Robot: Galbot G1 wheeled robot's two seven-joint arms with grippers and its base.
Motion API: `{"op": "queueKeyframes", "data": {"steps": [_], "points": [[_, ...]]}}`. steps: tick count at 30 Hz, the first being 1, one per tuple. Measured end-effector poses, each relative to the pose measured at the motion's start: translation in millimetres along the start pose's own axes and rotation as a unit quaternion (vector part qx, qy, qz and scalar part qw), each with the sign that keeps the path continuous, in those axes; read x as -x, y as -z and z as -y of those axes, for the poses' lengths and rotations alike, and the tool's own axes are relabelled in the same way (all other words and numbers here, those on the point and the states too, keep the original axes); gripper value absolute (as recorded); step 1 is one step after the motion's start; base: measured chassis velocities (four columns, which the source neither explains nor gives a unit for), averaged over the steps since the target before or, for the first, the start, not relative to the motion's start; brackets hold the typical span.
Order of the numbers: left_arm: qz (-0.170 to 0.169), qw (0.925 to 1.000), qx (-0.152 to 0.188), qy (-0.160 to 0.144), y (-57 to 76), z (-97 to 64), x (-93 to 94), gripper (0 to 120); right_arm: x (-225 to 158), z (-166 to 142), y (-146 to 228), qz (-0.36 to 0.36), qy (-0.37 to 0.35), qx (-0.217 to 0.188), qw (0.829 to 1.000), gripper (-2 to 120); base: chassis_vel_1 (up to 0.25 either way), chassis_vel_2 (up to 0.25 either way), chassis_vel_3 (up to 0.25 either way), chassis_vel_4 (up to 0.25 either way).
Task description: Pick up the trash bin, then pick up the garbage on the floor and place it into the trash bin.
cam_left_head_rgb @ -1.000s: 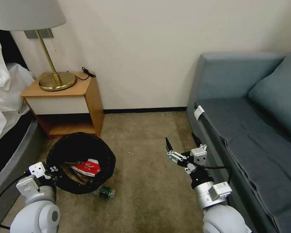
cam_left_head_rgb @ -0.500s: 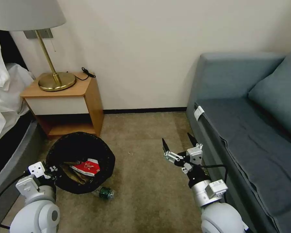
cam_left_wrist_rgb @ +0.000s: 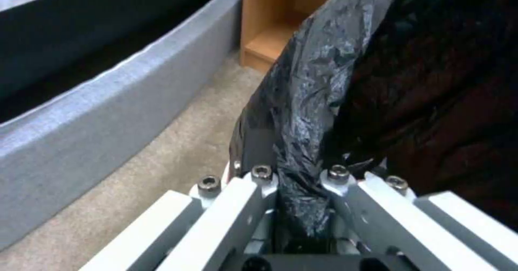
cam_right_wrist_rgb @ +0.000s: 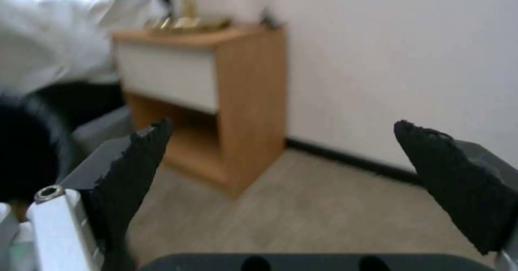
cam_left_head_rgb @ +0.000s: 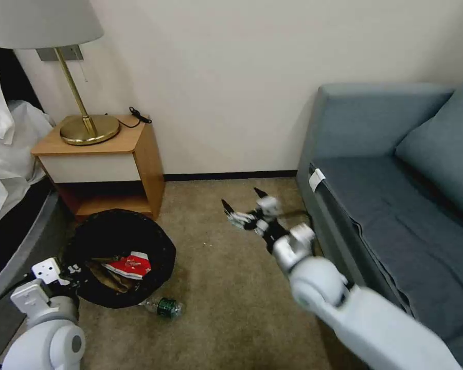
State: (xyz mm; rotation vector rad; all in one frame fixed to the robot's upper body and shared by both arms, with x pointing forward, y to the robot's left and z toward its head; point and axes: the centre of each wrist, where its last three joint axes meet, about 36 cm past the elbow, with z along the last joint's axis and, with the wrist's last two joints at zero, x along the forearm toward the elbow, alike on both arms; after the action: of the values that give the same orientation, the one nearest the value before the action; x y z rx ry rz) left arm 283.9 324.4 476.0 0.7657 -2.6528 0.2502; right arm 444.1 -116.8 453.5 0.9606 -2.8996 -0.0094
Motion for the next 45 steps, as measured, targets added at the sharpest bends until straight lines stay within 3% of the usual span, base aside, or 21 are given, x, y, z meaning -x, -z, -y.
{"op": "queueKeyframes", "data": {"steps": [4,10,17,25,32,45], "points": [[0.001,1.0,-0.005,0.005,1.5,-5.2,-0.3,3,30,-18,-32,-0.074,0.048,-0.024,0.996,100,0.0,0.0,0.0,0.0],[0.0,0.9999,-0.008,0.008,1.1,-6.7,-1.3,3,71,-22,-55,-0.127,0.083,-0.069,0.986,100,0.0,0.0,0.0,0.0],[-0.002,0.9999,-0.01,0.01,-1.9,-5.7,-1.0,3,109,-43,-91,-0.179,0.174,-0.129,0.96,100,0.0,0.0,0.0,0.0],[-0.004,0.9999,-0.011,0.011,-4.5,-4.7,0.3,3,121,-58,-116,-0.212,0.243,-0.155,0.934,100,0.0,0.0,0.0,0.0],[-0.001,0.9997,-0.016,0.018,-2.9,-10.1,0.4,3,122,-58,-159,-0.253,0.276,-0.19,0.907,100,0.0,0.0,0.0,0.0],[-0.003,0.9996,-0.019,0.021,-5.4,-11.6,0.5,3,126,-65,-191,-0.274,0.295,-0.206,0.892,100,0.0,0.0,0.0,0.0]]}}
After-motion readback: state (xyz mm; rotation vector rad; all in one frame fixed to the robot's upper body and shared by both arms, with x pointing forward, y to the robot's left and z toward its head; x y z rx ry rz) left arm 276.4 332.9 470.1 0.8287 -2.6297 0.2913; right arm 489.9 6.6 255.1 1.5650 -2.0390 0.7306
